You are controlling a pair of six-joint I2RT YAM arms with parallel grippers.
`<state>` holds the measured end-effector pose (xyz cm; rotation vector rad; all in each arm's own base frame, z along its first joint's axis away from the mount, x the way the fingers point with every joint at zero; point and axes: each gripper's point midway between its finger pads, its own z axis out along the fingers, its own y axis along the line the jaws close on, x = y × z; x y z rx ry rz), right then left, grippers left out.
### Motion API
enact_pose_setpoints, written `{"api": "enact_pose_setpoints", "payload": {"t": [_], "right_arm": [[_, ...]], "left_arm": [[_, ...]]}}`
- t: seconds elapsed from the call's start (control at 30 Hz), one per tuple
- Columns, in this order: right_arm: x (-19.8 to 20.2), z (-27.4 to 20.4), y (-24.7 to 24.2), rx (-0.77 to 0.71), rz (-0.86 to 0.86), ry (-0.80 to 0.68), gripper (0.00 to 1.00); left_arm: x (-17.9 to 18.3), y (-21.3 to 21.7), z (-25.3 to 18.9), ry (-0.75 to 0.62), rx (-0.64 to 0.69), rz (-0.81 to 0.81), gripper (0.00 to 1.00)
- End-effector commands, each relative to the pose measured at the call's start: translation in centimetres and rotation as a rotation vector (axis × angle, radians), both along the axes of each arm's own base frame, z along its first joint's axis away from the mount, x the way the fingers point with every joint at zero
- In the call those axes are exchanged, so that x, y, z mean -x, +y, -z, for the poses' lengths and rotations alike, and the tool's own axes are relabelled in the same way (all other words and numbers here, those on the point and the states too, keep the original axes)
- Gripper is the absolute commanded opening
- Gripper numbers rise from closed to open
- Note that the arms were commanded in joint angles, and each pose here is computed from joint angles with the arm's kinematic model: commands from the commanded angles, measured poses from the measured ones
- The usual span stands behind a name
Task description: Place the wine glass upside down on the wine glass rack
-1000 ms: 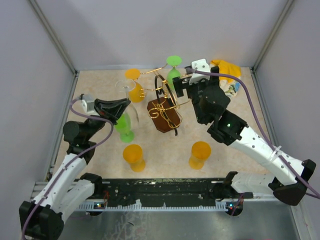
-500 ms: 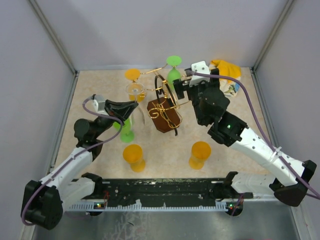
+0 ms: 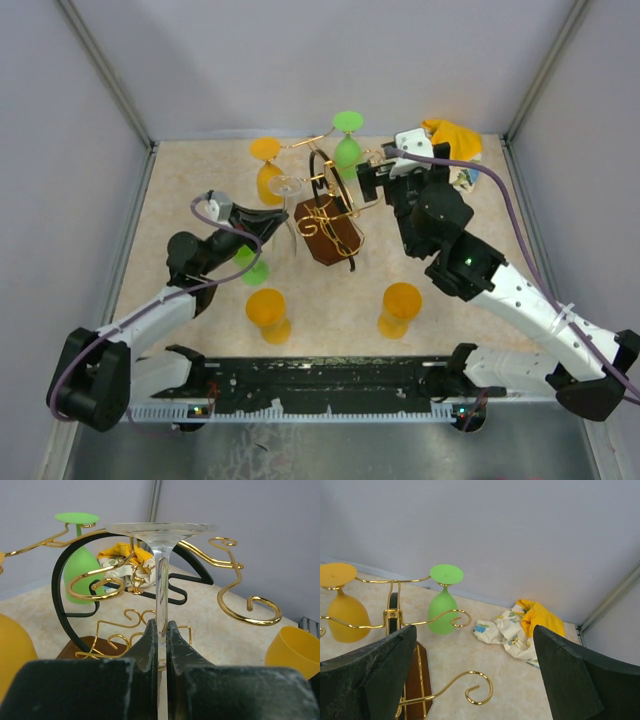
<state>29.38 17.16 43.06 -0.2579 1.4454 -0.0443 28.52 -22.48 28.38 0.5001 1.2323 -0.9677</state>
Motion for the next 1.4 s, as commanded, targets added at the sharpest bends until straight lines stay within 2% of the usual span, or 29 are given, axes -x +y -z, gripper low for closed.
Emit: {"api": "enact_pose_setpoints", "payload": {"t": [0.0, 0.73, 1.1, 1.37], "right_arm": [[0.4, -1.3, -1.1, -0.032, 0.024, -0.038, 0.99], [0.3, -1.5, -1.4, -0.009, 0.043, -0.049, 0.99], [0.3, -1.4, -1.2, -0.009, 0.037, -0.047, 0.99], [0.2, -1.2, -1.1, 0.004, 0.038, -0.044, 0.99]], "left_arm": [[-0.3, -0.4, -1.1, -0.069, -0.001, -0.004, 0.0], [-5.0, -2.1, 0.3, -0.054, -0.003, -0.047, 0.0], [-7.2, -0.6, 0.9, -0.051, -0.021, -0.185, 0.0], [-7.3, 0.8, 1.2, -0.054, -0.017, -0.266, 0.0]]}}
